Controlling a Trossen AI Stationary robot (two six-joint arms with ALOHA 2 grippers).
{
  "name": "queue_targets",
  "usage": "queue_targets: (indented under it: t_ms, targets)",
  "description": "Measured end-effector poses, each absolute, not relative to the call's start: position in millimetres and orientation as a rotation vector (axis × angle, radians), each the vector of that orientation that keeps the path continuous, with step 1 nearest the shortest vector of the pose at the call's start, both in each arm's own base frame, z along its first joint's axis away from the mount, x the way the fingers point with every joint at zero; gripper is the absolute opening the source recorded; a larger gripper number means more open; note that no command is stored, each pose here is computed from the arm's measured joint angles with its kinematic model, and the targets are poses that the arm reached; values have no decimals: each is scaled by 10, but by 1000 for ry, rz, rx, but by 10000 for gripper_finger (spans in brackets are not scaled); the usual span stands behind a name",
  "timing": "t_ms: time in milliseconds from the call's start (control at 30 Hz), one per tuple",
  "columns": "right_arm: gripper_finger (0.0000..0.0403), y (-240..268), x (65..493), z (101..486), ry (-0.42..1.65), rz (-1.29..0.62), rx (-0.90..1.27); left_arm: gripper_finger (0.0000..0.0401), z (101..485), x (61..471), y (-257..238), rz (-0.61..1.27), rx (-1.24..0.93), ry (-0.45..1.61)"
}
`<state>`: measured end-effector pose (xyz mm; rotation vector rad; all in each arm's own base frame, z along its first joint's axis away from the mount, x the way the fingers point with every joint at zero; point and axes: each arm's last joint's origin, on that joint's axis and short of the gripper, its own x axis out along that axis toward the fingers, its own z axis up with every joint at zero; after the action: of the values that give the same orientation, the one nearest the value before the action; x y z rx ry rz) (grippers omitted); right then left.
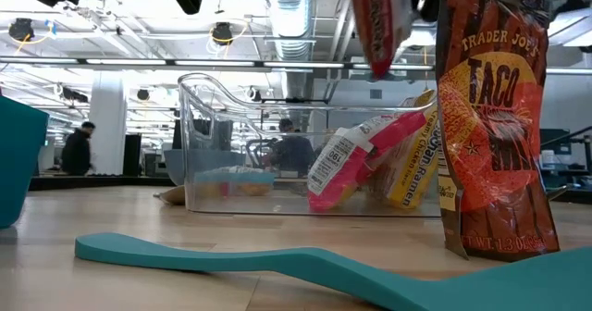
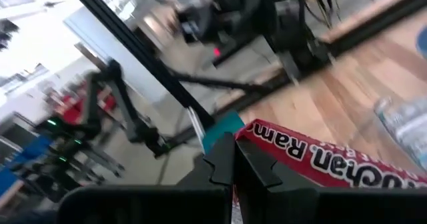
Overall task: Pick & Place Food Item
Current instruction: Put the red noodle pack into the transparent bin
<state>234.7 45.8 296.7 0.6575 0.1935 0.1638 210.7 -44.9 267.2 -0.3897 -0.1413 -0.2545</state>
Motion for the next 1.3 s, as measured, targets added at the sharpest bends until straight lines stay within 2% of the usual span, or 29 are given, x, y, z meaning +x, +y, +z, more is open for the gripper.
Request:
queue_targets:
  t_ms: [467,733,1300]
  targets:
    - [0,568,2924,2976,415,88,614,186,2671,2107,-449,-254,-390,-141]
    - [0,617,3178,2744,531,47,595,186,2671,2107,-449,-254,-390,-141]
    - [0,628,3410,2488,614,28,501,186,2671,2107,-448,-254,-390,-141]
